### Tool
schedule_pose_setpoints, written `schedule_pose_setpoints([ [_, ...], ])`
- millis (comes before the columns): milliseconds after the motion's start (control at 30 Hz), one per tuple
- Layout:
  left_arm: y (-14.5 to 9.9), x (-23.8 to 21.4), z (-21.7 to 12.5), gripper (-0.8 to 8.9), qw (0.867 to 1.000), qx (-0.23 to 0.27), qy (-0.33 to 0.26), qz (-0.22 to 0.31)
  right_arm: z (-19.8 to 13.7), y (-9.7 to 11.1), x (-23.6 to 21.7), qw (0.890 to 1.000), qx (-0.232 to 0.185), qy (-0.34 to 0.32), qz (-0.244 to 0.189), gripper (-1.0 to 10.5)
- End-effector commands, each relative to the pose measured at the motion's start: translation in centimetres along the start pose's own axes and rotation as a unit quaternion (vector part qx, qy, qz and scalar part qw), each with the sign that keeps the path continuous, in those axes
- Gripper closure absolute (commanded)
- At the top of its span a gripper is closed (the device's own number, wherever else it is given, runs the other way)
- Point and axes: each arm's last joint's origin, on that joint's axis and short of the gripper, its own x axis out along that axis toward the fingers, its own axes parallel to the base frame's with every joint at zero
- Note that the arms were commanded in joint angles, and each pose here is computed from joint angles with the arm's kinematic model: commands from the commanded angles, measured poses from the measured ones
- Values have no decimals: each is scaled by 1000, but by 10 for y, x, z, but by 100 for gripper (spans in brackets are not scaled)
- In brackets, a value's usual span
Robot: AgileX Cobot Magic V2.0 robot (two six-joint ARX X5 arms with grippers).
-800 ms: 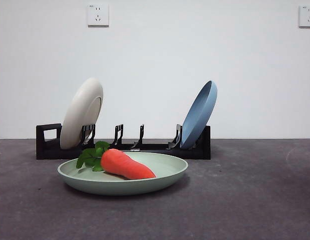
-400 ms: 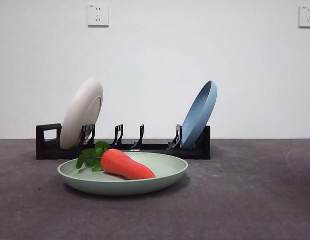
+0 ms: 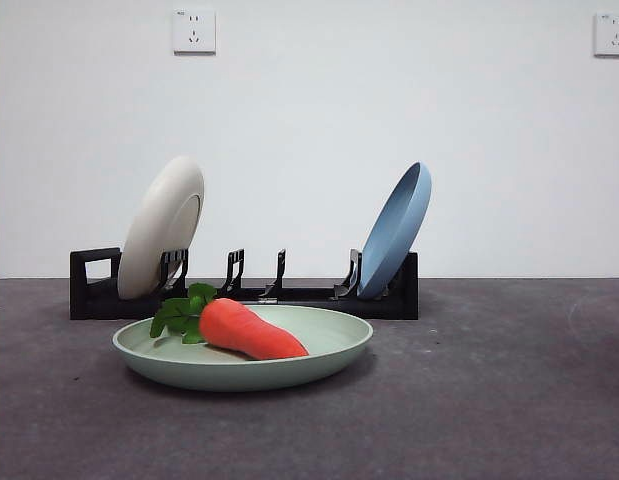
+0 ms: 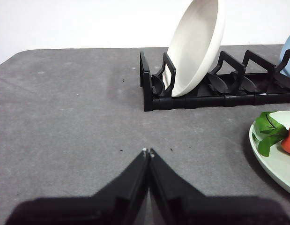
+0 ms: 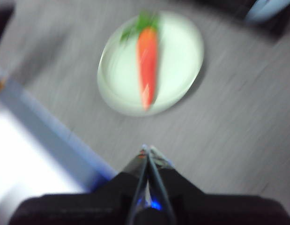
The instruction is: Take the green plate from the plate rack,put the plate on the table,take the carrot from the table,put the carrot in the plate
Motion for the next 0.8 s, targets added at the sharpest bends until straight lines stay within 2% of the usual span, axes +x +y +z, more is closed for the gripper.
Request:
schedule_pose_setpoints([
  [33, 0, 1, -4, 816, 1000, -5, 4, 3, -3, -15, -1, 998, 8, -58, -32, 946],
  [167, 0, 1, -4, 816, 1000, -5, 4, 3, -24, -36, -2, 989, 37, -128, -64, 946],
  [233, 0, 1, -4, 816, 1000, -5, 4, 3, -41, -45, 1, 981, 43, -163, -98, 946],
  [400, 0, 1, -4, 816, 1000, -5, 4, 3, -81, -58, 15, 955, 36, -252, -153, 946],
  [600, 0, 1, -4, 816, 1000, -5, 4, 3, -122, -67, 33, 932, 43, -287, -219, 946],
  [700, 0, 1, -4, 816, 1000, -5, 4, 3, -137, -69, 42, 927, 51, -286, -235, 946],
  [800, 0, 1, -4, 816, 1000, -5, 4, 3, -151, -71, 52, 929, 52, -283, -234, 946],
])
